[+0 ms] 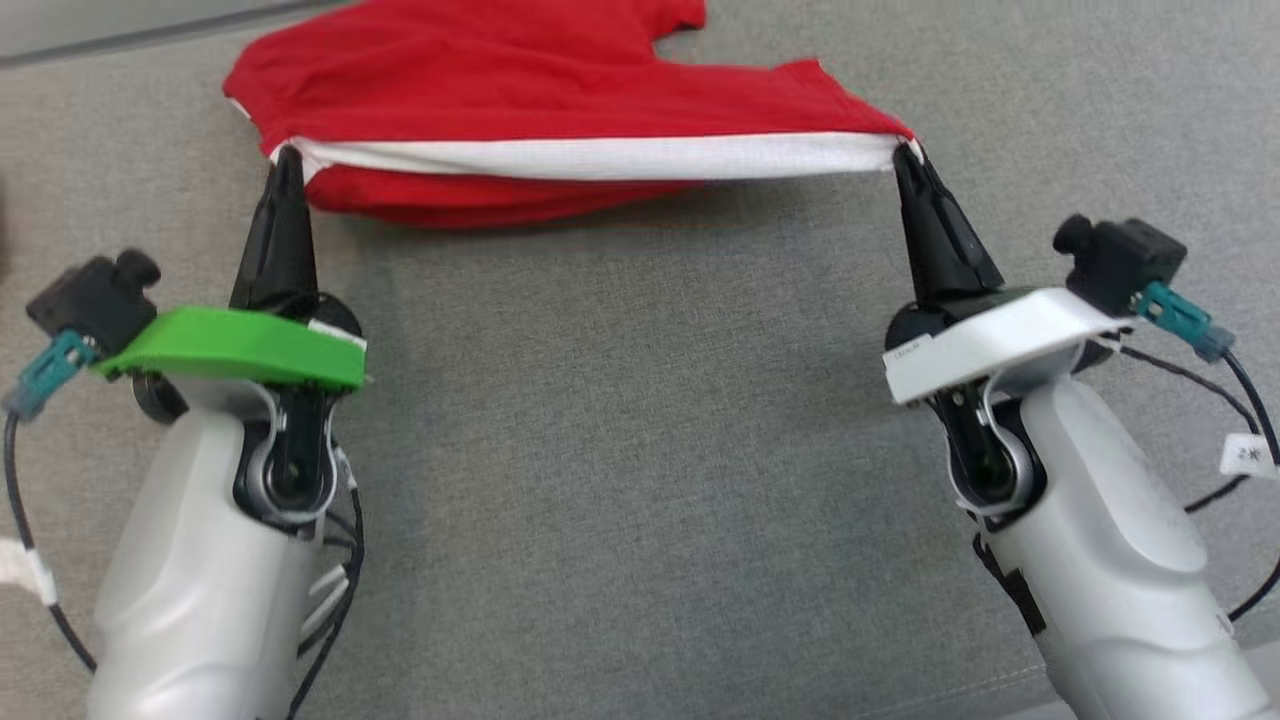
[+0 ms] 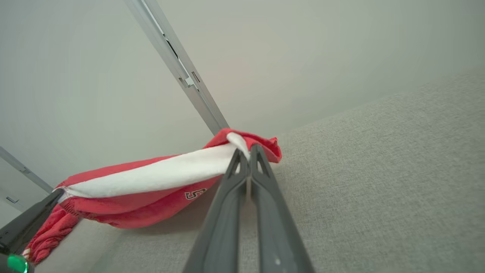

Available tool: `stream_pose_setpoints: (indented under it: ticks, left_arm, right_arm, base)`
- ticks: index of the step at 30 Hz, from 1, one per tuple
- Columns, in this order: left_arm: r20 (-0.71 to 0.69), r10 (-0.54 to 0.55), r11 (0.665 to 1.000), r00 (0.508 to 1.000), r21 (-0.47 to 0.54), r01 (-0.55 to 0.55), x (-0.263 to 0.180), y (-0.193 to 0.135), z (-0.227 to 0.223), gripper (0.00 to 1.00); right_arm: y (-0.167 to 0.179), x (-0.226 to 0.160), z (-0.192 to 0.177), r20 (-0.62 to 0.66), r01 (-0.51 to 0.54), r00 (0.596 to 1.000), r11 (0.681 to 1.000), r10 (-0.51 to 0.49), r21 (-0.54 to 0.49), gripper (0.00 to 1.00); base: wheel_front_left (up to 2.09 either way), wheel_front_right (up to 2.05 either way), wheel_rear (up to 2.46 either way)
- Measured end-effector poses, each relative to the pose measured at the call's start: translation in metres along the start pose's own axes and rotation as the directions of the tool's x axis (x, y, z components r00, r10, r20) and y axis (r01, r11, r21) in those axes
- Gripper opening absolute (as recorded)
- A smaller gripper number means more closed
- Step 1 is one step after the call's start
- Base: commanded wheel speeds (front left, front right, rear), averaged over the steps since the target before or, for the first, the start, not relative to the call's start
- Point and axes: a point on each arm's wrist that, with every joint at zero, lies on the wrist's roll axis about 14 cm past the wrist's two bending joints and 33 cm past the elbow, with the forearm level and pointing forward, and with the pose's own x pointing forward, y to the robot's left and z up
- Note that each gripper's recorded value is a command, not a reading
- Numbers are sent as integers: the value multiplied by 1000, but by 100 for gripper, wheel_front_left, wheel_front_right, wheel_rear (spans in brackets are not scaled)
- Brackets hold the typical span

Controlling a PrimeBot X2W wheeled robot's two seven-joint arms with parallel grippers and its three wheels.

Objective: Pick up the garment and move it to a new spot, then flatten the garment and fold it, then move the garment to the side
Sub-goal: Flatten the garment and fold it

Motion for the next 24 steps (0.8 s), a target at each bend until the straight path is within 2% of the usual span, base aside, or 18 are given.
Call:
stream_pose_setpoints:
  ticks: [6, 14, 20, 24]
  left_arm:
    - [96, 5, 1000, 995, -31, -2, -58, -12, 23, 0]
    - [143, -37, 999, 989, -3, 37, -136, -47, 29, 0]
    - [200, -84, 996, 976, -5, 86, -179, -78, 42, 0]
    - [183, -77, 997, 980, -16, 81, -199, -85, 38, 0]
  right_arm:
    - [6, -42, 21, 56, -2, 998, 1000, 1, 29, 0]
    - [9, -111, 47, 98, 4, 995, 999, -9, 49, 0]
    - [19, -154, 79, 143, -7, 990, 1000, 3, 31, 0]
    - [24, -171, 86, 135, -4, 991, 1000, 0, 26, 0]
  base:
    - [0, 0, 0]
    - [0, 0, 0]
    - [0, 0, 0]
    - [0, 0, 0]
